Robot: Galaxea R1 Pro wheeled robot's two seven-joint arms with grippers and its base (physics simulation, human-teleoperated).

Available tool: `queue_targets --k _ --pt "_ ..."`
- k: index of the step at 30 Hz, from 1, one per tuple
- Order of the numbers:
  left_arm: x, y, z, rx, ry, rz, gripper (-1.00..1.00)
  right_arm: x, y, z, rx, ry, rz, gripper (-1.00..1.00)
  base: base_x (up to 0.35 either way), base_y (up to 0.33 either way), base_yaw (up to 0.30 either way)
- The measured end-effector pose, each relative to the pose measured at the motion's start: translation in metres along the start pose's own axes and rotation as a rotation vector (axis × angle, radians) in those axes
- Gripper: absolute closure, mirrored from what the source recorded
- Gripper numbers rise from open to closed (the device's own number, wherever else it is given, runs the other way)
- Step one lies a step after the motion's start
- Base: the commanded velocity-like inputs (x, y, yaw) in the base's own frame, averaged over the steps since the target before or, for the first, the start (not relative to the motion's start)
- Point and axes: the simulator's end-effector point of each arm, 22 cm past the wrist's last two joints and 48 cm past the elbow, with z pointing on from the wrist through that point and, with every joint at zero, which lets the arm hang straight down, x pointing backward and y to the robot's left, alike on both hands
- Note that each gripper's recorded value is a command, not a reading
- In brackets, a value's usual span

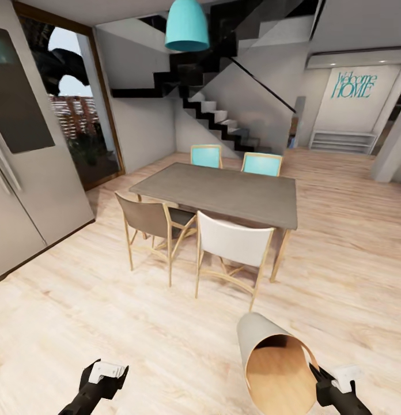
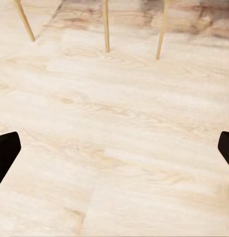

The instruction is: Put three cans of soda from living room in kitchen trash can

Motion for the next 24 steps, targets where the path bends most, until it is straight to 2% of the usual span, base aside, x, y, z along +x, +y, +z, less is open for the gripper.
queue_targets --k 24 --pt "0.0059 -0.0007 0.0009 0.001 0.012 -0.001 -1.00 0.0052 0.0001 0.0006 -0.001 0.011 0.001 1.00 0.000 -0.289 -0.224"
